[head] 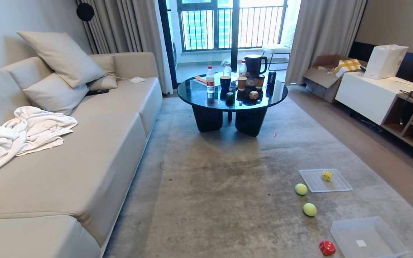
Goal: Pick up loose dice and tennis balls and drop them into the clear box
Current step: Find toys out of the box
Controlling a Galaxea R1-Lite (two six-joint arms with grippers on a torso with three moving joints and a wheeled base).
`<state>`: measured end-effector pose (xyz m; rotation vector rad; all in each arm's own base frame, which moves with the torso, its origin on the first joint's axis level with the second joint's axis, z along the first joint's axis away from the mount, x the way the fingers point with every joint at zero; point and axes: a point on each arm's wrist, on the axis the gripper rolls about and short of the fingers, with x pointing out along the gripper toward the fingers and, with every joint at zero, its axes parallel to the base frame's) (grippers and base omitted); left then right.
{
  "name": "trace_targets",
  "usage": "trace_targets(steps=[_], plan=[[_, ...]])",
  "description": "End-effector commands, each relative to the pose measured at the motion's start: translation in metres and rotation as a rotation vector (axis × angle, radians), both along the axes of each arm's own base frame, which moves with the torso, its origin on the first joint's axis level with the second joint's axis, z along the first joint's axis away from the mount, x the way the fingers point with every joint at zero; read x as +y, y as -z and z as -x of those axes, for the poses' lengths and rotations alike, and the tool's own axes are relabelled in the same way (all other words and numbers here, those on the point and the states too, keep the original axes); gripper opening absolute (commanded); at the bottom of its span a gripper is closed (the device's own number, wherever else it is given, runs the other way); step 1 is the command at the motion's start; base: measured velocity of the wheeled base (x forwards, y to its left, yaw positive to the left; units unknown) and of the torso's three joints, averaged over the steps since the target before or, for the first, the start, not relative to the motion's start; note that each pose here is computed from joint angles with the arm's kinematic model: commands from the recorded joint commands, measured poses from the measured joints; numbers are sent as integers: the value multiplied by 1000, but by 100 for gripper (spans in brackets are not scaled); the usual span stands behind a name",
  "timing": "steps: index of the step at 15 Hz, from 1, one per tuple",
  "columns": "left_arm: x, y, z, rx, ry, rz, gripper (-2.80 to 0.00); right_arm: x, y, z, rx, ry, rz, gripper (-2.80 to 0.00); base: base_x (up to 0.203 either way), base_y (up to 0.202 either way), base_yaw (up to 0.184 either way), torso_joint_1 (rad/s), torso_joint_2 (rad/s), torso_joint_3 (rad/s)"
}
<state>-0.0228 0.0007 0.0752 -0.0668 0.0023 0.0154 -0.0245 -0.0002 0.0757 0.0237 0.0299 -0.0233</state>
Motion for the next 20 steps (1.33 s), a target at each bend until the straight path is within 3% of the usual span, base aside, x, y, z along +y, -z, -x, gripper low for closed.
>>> trace_targets(steps=[1, 12, 16, 20], plan=[[0, 0, 0, 0, -2, 1, -280, 0, 0, 0, 0, 0, 0, -280, 191, 0, -2, -1, 8, -2], [0, 0, 0, 0, 0, 1, -280, 0, 0, 0, 0, 0, 0, -280, 186, 0, 1, 4, 0, 2], [0, 0, 0, -3, 18, -30, -280, 0, 0, 0, 1, -2, 10, -280, 184, 0, 0, 5, -2, 2], [-1, 0, 0, -2, 23, -49, -280, 0, 0, 0, 0, -2, 12, -280, 53, 0, -2, 1, 1, 1]])
